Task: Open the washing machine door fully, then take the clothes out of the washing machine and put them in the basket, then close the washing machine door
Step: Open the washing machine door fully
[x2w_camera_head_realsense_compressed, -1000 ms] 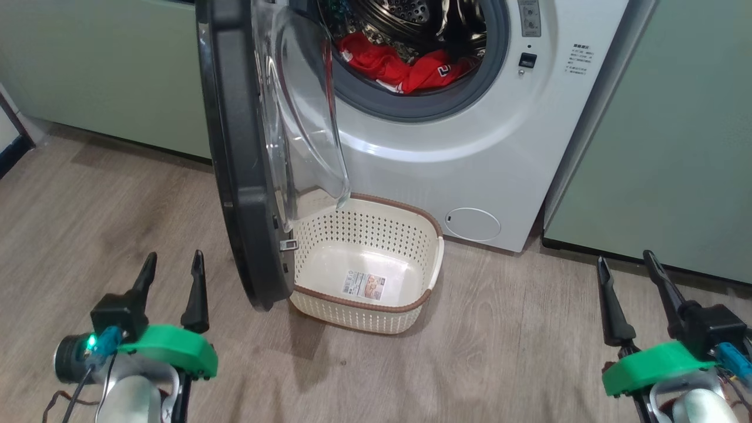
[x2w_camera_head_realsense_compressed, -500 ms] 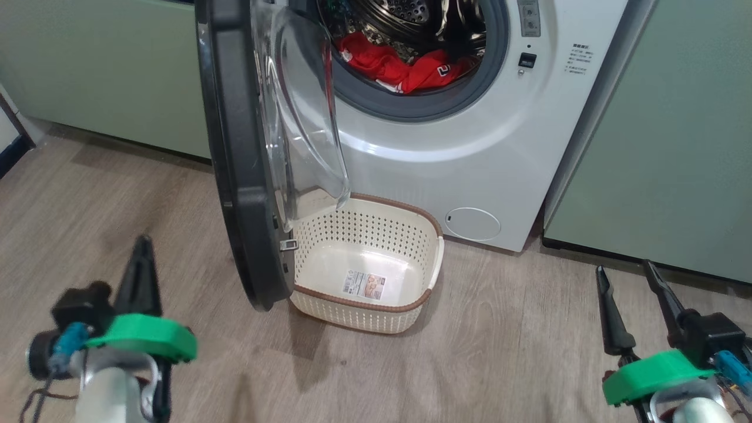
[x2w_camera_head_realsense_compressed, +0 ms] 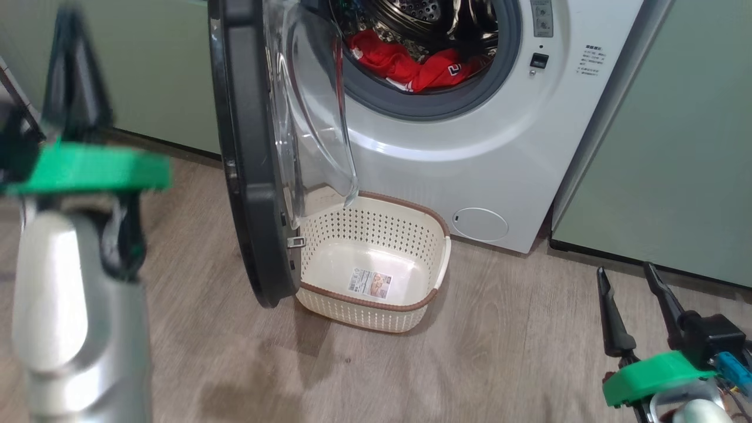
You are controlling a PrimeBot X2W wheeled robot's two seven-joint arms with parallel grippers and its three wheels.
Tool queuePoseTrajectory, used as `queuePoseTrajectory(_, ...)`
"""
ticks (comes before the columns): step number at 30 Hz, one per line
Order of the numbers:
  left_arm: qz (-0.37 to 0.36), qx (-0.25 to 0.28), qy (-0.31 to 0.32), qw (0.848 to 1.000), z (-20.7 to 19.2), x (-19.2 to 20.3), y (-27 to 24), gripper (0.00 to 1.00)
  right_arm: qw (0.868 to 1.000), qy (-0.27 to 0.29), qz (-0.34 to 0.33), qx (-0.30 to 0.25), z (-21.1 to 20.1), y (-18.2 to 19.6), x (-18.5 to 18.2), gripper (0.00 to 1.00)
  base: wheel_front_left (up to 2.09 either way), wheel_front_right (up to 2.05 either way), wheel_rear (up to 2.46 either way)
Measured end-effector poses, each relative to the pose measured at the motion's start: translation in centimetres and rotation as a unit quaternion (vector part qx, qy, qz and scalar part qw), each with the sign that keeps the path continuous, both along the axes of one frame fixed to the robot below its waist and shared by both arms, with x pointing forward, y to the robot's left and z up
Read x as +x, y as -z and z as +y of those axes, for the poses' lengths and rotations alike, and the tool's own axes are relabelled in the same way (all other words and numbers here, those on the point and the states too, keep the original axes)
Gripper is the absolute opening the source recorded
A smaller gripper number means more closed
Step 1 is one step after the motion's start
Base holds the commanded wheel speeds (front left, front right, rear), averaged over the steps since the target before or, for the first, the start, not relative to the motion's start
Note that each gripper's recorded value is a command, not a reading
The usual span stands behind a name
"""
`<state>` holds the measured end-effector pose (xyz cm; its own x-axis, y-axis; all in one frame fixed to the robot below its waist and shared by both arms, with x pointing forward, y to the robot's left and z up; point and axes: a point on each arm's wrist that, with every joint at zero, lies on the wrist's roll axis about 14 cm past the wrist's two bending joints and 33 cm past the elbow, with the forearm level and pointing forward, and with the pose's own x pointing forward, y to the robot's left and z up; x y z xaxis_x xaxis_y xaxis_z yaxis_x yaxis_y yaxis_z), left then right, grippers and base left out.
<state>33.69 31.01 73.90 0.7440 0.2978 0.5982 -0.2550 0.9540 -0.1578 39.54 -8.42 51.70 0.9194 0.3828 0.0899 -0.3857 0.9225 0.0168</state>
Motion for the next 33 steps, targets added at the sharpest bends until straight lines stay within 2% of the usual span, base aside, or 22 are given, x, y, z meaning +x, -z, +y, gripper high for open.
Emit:
queuePoseTrajectory(5,-0.033,0.055,0.084,0.994,-6.5,0.7,-5.5,0.00,1.000,0.002,0.005,-0.001,-0.2,0.4,-0.2,1.00,0.00,0.00,0.00)
queuePoseTrajectory(9,-0.018,0.080,0.175,0.981,-13.1,1.5,-5.5,0.00,1.000,0.003,0.010,-0.001,-0.3,0.7,-0.4,1.00,0.00,0.00,0.00)
queuePoseTrajectory(12,0.007,0.087,0.246,0.965,-18.1,1.7,-3.7,0.00,1.000,0.005,0.011,-0.001,-0.5,0.8,-0.5,1.00,0.00,0.00,0.00)
queuePoseTrajectory(15,0.053,0.113,0.282,0.951,-22.1,1.7,0.2,0.00,1.000,0.007,0.013,-0.001,-0.6,0.9,-0.4,1.00,0.00,0.00,0.00)
queuePoseTrajectory(19,0.123,0.110,0.334,0.928,-26.0,1.5,6.6,0.00,1.000,0.009,0.016,0.001,-0.7,1.1,-0.4,1.00,0.00,0.00,0.00)
queuePoseTrajectory(22,0.178,0.091,0.347,0.916,-27.1,1.4,11.3,0.00,1.000,0.010,0.019,0.001,-0.8,1.3,-0.4,1.00,0.00,0.00,0.00)
queuePoseTrajectory(23,0.178,0.091,0.347,0.916,-27.1,1.4,11.3,0.00,1.000,0.010,0.019,0.001,-0.8,1.3,-0.4,1.00,0.00,0.00,0.00)
queuePoseTrajectory(27,0.245,0.075,0.328,0.909,-26.2,1.8,16.9,0.00,1.000,0.011,0.024,0.001,-0.9,1.7,-0.3,1.00,0.00,0.00,0.00)
queuePoseTrajectory(33,0.305,0.044,0.268,0.913,-22.5,2.6,22.4,0.00,1.000,0.010,0.029,-0.001,-1.0,2.0,-0.1,1.00,0.00,0.00,0.00)
